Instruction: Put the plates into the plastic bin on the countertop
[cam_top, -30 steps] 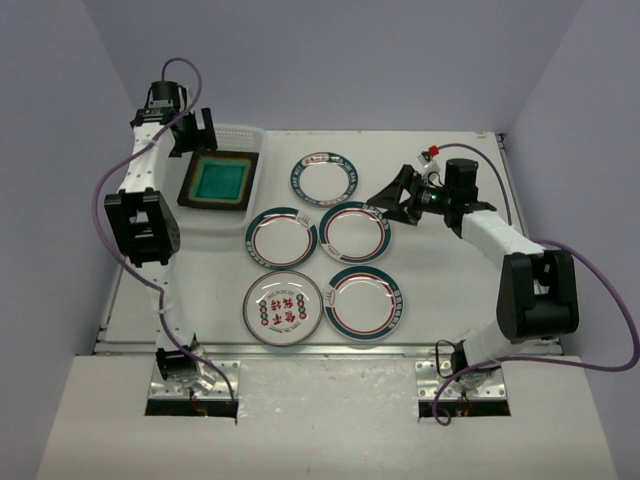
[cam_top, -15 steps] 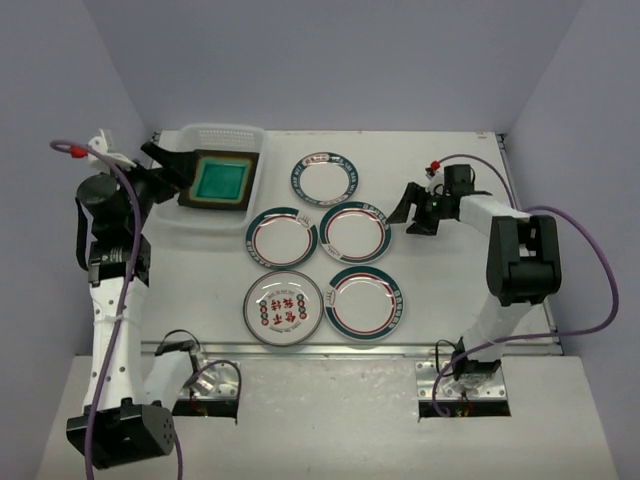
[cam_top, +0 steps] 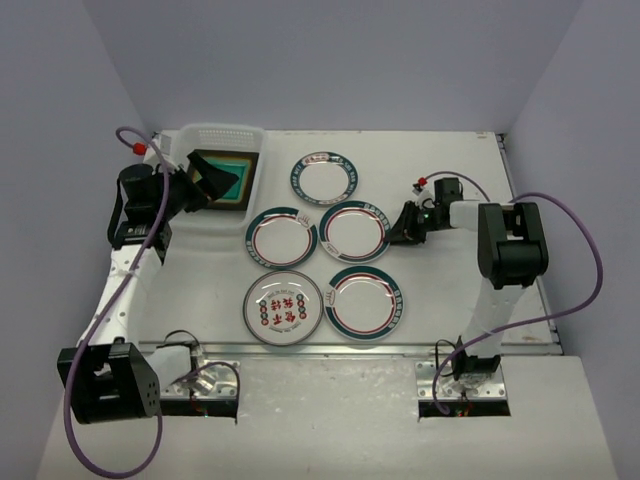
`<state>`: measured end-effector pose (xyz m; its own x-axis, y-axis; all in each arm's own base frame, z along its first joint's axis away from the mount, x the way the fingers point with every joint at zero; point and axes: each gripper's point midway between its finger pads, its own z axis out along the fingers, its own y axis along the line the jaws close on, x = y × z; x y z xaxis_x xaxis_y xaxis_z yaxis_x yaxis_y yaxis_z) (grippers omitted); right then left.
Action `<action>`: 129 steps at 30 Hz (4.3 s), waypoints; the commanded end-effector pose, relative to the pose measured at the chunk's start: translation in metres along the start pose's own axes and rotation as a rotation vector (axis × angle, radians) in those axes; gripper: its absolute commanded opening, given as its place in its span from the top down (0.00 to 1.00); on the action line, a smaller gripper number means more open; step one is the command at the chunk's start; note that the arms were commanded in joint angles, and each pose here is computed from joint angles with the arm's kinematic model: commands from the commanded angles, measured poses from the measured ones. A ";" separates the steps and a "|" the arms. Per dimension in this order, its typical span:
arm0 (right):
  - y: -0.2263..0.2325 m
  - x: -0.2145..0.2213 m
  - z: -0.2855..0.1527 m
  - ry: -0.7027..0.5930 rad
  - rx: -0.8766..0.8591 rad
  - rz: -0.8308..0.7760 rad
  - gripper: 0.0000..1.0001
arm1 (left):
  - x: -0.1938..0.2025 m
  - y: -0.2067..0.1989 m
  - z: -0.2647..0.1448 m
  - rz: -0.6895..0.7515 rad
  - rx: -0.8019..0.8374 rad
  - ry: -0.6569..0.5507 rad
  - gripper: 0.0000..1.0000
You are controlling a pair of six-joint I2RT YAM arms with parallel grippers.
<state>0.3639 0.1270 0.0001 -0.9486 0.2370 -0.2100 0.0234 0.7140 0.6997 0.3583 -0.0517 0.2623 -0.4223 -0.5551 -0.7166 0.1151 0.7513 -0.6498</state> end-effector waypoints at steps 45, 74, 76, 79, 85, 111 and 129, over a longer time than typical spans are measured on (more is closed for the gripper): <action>0.199 -0.004 -0.127 -0.216 -0.626 -0.236 0.01 | 0.020 -0.111 0.072 0.105 0.085 0.061 1.00; 0.126 0.030 -0.112 -0.251 -0.372 -0.148 0.01 | -0.065 0.210 0.153 -0.146 -0.568 0.141 0.20; 0.123 0.030 -0.111 -0.248 -0.341 -0.149 0.01 | -0.065 0.207 0.153 -0.118 -0.609 0.174 0.00; 0.104 0.025 -0.105 -0.264 -0.204 -0.157 0.01 | -0.078 0.207 0.151 -0.026 -0.693 0.181 0.00; 0.081 0.042 -0.096 -0.220 0.009 -0.190 0.01 | -0.089 0.210 0.154 0.115 -0.788 0.267 0.00; 0.007 0.155 -0.052 0.006 0.105 -0.056 0.30 | -0.112 -0.027 -0.021 -0.057 -0.109 -0.303 0.00; 0.048 0.067 -0.110 -0.409 0.180 -0.163 1.00 | 0.086 -0.085 0.038 0.015 0.142 0.225 0.00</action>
<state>0.2239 0.1159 0.0351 -0.8828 0.2538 -0.3954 0.0066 0.8482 0.5296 0.3578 -0.1313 0.2210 -0.6185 -0.5178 -0.5911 0.0758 0.7093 -0.7008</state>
